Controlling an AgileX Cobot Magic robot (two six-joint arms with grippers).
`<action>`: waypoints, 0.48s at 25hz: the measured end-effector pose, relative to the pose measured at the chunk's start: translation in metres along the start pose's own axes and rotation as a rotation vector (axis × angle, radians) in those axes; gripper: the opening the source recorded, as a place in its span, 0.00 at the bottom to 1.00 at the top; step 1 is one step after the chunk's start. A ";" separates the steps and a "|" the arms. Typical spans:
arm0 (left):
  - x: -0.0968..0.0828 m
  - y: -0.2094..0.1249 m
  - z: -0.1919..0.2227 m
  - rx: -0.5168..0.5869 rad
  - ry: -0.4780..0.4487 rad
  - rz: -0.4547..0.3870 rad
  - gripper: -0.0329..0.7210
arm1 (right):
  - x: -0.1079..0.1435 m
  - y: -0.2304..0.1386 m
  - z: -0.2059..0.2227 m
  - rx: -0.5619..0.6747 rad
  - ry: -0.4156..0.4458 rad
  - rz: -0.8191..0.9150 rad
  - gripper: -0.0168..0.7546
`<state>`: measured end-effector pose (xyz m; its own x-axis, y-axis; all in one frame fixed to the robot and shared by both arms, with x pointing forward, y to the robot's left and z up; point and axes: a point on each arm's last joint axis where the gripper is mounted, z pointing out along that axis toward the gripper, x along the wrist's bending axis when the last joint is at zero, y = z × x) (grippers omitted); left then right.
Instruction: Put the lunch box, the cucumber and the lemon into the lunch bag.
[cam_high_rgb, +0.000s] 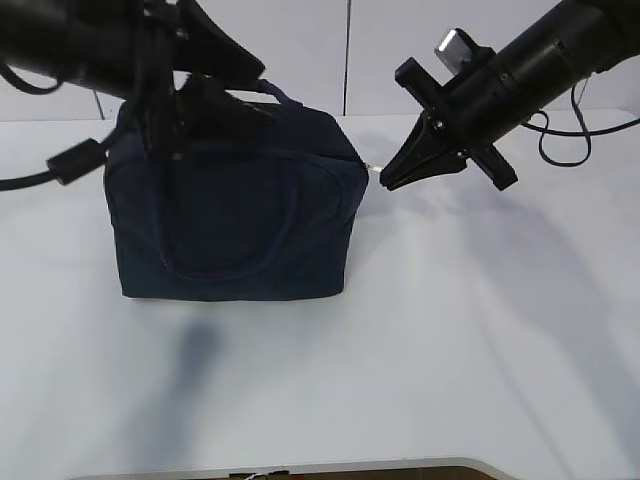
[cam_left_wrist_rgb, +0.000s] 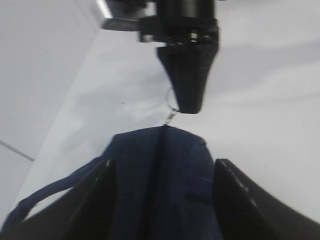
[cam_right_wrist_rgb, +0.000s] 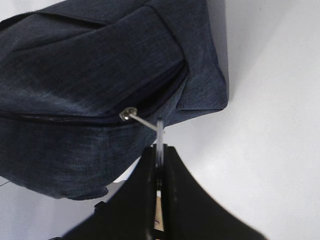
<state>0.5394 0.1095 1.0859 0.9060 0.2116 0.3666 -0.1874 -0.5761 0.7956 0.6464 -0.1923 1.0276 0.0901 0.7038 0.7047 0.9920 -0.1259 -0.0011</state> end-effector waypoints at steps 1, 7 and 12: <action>-0.001 -0.001 0.006 0.010 -0.019 0.010 0.62 | 0.000 0.000 0.000 0.000 0.000 0.000 0.03; 0.000 -0.005 0.026 0.018 -0.085 0.024 0.62 | 0.000 0.000 0.000 0.000 0.000 -0.006 0.03; -0.006 0.005 0.051 -0.001 -0.170 0.036 0.62 | 0.000 0.000 0.000 0.000 0.002 -0.007 0.03</action>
<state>0.5521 0.0646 1.0628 0.9497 0.0541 0.3084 -0.2215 -0.5801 0.7839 0.6464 -0.1922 1.0277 0.0830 0.7034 0.7060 0.9926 -0.1210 0.0039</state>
